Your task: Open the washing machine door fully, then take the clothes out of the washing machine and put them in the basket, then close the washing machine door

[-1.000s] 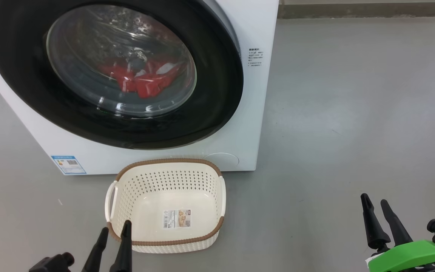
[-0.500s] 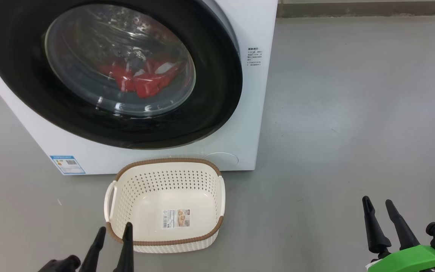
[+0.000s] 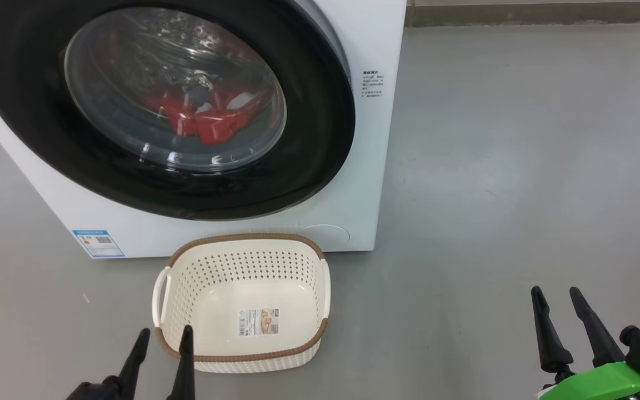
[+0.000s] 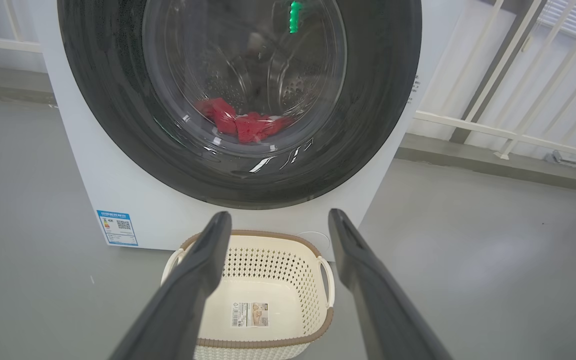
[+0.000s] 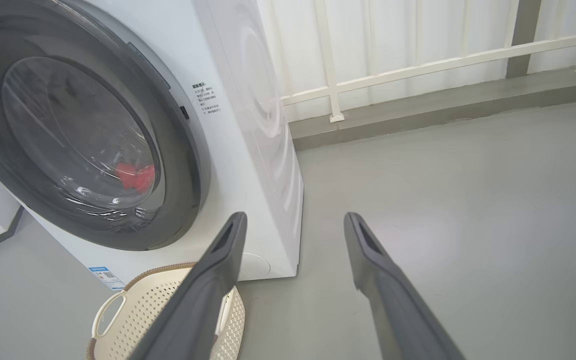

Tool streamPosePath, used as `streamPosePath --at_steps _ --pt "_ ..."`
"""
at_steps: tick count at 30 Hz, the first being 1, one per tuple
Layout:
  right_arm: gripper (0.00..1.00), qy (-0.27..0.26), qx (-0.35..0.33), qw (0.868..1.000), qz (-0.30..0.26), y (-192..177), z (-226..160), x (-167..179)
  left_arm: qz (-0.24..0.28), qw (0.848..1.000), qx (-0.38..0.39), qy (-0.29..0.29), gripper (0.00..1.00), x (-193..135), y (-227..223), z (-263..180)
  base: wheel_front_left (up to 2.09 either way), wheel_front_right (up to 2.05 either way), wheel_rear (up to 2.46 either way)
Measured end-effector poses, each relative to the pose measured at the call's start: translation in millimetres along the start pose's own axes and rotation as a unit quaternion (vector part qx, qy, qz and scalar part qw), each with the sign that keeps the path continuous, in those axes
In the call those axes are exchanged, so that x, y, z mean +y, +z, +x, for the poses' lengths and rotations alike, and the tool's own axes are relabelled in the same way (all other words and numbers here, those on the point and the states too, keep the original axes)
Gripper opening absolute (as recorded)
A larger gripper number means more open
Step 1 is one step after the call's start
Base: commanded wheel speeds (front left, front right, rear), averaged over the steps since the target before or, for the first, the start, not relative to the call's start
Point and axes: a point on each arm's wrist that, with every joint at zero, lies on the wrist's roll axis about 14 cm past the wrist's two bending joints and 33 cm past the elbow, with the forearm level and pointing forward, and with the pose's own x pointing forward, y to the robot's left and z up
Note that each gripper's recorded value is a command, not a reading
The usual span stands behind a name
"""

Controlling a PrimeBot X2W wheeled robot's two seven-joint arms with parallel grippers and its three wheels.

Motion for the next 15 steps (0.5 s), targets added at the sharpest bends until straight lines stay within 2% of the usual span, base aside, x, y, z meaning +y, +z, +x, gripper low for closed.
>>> streamPosePath --at_steps 15 --pt "1.0 0.016 -0.012 0.996 -0.085 4.1 -2.8 1.9 0.076 0.997 -0.021 -0.01 1.0 0.4 5.8 -0.2 0.0 0.0 0.0"
